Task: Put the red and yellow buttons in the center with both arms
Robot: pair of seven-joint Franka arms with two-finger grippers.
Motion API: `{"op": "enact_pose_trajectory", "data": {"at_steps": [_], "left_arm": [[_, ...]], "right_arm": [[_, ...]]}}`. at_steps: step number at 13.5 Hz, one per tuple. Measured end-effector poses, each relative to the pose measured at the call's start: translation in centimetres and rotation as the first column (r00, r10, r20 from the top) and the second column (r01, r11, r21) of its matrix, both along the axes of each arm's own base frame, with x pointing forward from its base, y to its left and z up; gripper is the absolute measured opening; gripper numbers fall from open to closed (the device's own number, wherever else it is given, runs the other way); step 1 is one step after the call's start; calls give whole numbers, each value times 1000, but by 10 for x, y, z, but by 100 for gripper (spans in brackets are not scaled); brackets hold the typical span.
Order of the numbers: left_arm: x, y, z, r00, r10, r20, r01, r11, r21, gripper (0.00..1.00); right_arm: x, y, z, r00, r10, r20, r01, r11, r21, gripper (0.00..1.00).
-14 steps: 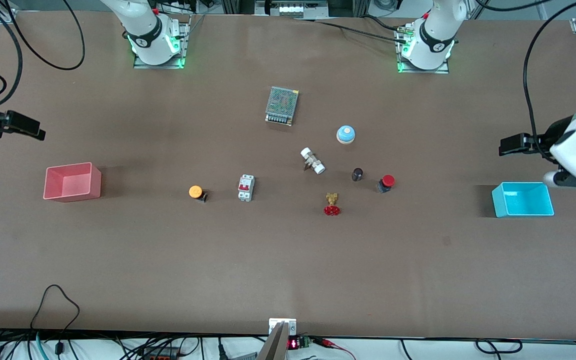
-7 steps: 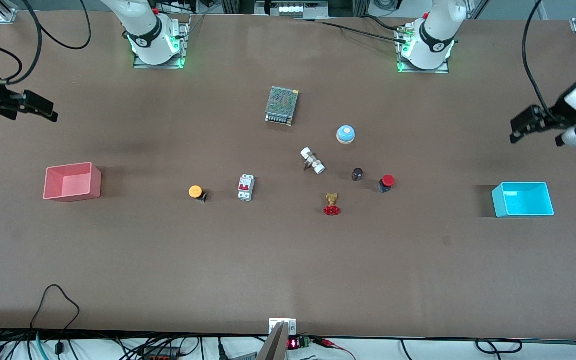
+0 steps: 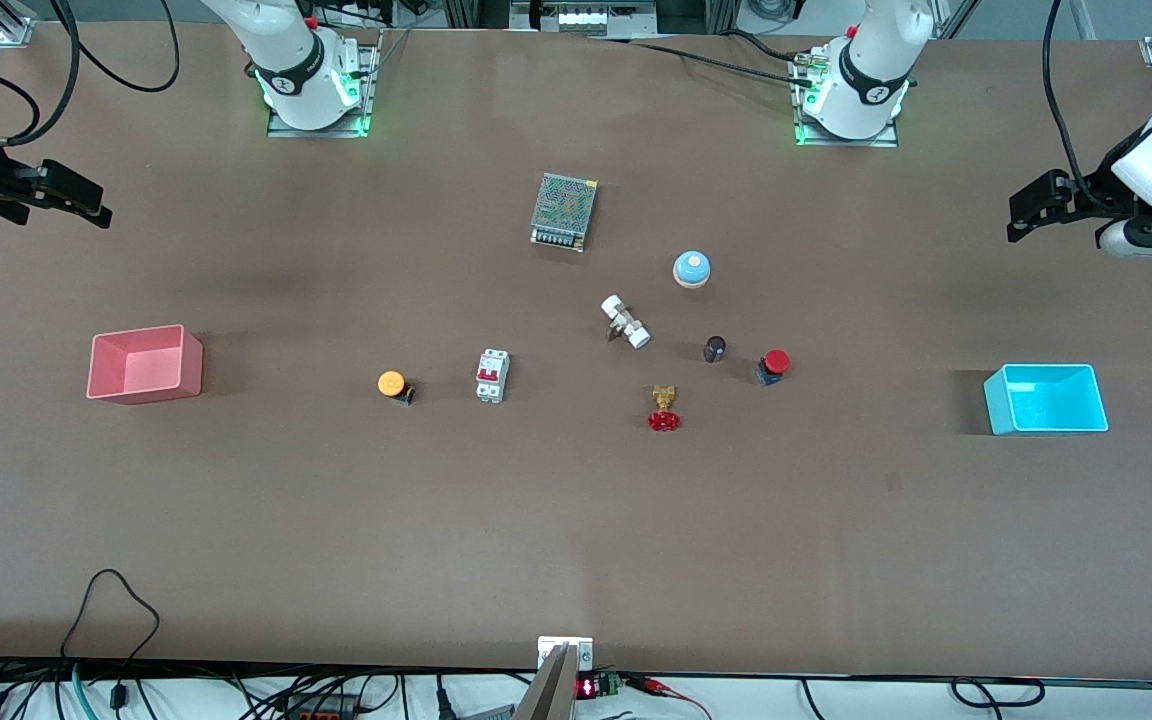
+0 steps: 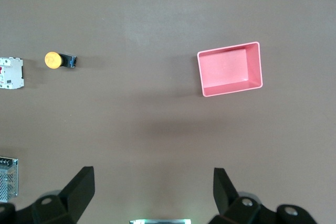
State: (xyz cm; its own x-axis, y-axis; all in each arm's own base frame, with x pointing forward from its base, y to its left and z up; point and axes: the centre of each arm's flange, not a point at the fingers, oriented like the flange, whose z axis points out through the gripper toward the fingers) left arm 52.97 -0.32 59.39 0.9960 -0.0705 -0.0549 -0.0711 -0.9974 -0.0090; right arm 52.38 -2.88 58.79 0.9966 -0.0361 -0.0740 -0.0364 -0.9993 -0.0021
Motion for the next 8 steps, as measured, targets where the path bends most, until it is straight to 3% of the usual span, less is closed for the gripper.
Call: {"op": "enact_pose_trajectory", "data": {"at_steps": [8], "left_arm": [[0,6,2,1000,7,-9,-7,1000,-1,100]], "right_arm": [[-2,-3,0,1000,-6,-8,6,1000,1,100]]}}
